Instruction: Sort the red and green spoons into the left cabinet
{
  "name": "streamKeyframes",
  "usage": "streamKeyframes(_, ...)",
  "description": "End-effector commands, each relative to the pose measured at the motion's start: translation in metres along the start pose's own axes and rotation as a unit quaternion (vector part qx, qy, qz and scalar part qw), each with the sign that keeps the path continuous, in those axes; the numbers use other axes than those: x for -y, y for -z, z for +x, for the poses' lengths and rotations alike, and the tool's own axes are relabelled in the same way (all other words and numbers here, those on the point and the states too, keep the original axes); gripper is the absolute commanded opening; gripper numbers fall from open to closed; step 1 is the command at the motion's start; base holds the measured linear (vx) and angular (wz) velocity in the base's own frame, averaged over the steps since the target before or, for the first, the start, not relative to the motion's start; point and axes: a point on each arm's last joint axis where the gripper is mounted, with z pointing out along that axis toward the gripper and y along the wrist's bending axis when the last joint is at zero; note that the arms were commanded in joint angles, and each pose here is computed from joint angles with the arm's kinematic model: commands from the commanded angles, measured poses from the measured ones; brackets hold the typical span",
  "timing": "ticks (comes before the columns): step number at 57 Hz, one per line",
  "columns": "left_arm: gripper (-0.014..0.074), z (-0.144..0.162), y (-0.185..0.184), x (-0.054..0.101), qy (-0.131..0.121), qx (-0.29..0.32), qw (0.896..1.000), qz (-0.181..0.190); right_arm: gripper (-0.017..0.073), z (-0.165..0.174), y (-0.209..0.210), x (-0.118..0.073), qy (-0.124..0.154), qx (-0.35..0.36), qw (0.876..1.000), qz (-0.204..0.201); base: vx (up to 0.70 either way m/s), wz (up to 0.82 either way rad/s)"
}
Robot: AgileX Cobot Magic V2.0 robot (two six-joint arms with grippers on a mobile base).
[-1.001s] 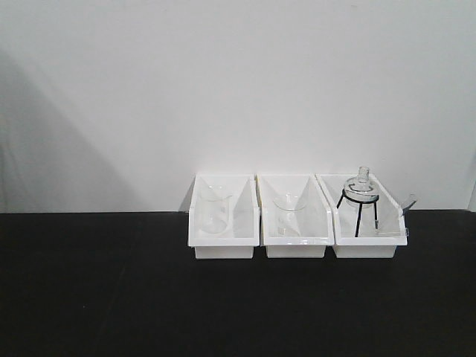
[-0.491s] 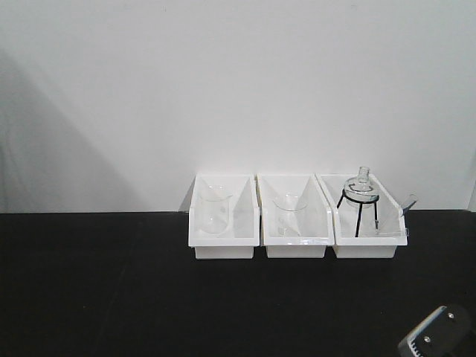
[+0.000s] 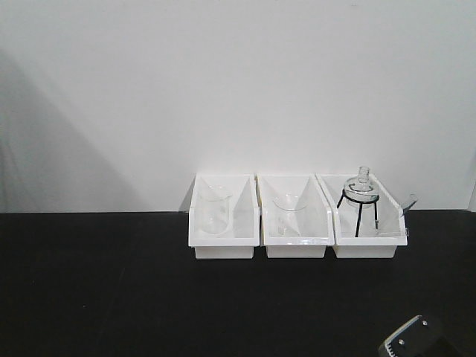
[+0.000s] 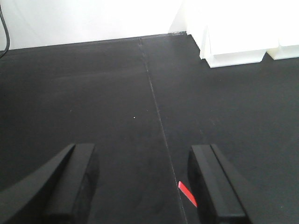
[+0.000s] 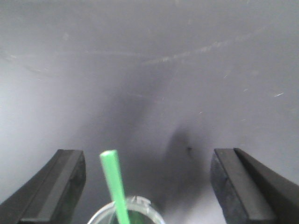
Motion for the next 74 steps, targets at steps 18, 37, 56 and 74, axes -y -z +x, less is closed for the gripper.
streamKeyframes(18, 0.0548, -0.0189, 0.0037, -0.0008, 0.01, 0.055, 0.998, -0.004, 0.0437, -0.0128, 0.0054, 0.0041, -0.002, 0.03, 0.999, 0.013, 0.0, 0.0)
streamKeyframes(37, 0.0548, -0.0189, 0.0037, -0.0008, 0.01, 0.055, 0.998, -0.004, 0.0124, -0.0128, 0.0054, 0.0041, -0.002, 0.03, 0.999, 0.013, 0.0, 0.0)
streamKeyframes(56, 0.0548, -0.0189, 0.0037, -0.0008, 0.01, 0.055, 0.998, -0.004, -0.0008, -0.0129, 0.0054, 0.0041, 0.003, 0.03, 0.999, 0.013, 0.0, 0.0)
streamKeyframes(74, 0.0548, -0.0189, 0.0037, -0.0008, 0.01, 0.055, 0.998, -0.004, -0.0007, -0.0195, 0.0107, 0.0044, 0.001, 0.046, 0.999, 0.016, 0.0, 0.0)
